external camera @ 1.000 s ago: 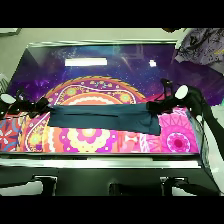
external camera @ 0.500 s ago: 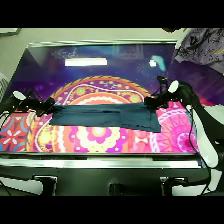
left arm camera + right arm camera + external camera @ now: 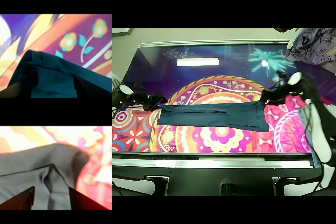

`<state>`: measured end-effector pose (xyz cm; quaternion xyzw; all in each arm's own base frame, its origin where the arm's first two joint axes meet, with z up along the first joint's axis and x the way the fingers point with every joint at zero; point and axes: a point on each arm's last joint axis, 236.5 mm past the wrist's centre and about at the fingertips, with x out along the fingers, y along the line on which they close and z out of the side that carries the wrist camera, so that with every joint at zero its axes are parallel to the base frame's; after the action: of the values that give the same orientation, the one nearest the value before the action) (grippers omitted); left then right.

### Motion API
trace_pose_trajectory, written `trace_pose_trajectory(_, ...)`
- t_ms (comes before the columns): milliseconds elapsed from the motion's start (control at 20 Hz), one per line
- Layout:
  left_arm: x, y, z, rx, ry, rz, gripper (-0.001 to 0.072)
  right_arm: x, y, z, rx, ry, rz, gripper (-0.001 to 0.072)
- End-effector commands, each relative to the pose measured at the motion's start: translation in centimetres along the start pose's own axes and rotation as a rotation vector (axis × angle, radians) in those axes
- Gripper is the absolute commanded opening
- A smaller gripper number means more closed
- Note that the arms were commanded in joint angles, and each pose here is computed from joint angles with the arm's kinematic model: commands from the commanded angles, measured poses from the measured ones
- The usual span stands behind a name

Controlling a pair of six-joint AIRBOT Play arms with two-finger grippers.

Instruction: Fold the clothes and pants, and hang the long-sleeved shirts on hangers.

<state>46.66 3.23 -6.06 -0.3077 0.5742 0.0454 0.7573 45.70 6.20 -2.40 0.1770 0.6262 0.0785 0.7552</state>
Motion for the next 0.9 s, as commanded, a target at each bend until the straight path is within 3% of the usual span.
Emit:
trace_pose_trajectory(0,-4.9,-0.2,1.5,0.052,-0.051,0.072,0.0649,-5.9,-4.7,1.0,0.062,-0.041,0.01,0.057)
trace_pose_trajectory(50,-6.1,-0.6,1.8,0.072,-0.078,0.074,0.0682,-6.6,-5.8,1.0,0.11,-0.046,0.072,0.0596)
trace_pose_trajectory(250,-8.8,-1.3,1.4,0.108,-0.101,0.075,0.0681,-5.5,-8.9,-0.9,0.159,-0.017,0.186,0.0599)
trace_pose_trajectory(550,-12.6,-3.1,1.2,0.123,-0.173,0.063,0.0681,1.7,-6.4,-5.8,0.212,0.136,0.444,0.0615)
trace_pose_trajectory(850,-12.9,-3.2,0.8,0.121,-0.168,0.063,0.0679,3.5,-6.3,-5.8,0.245,0.118,0.488,0.0615)
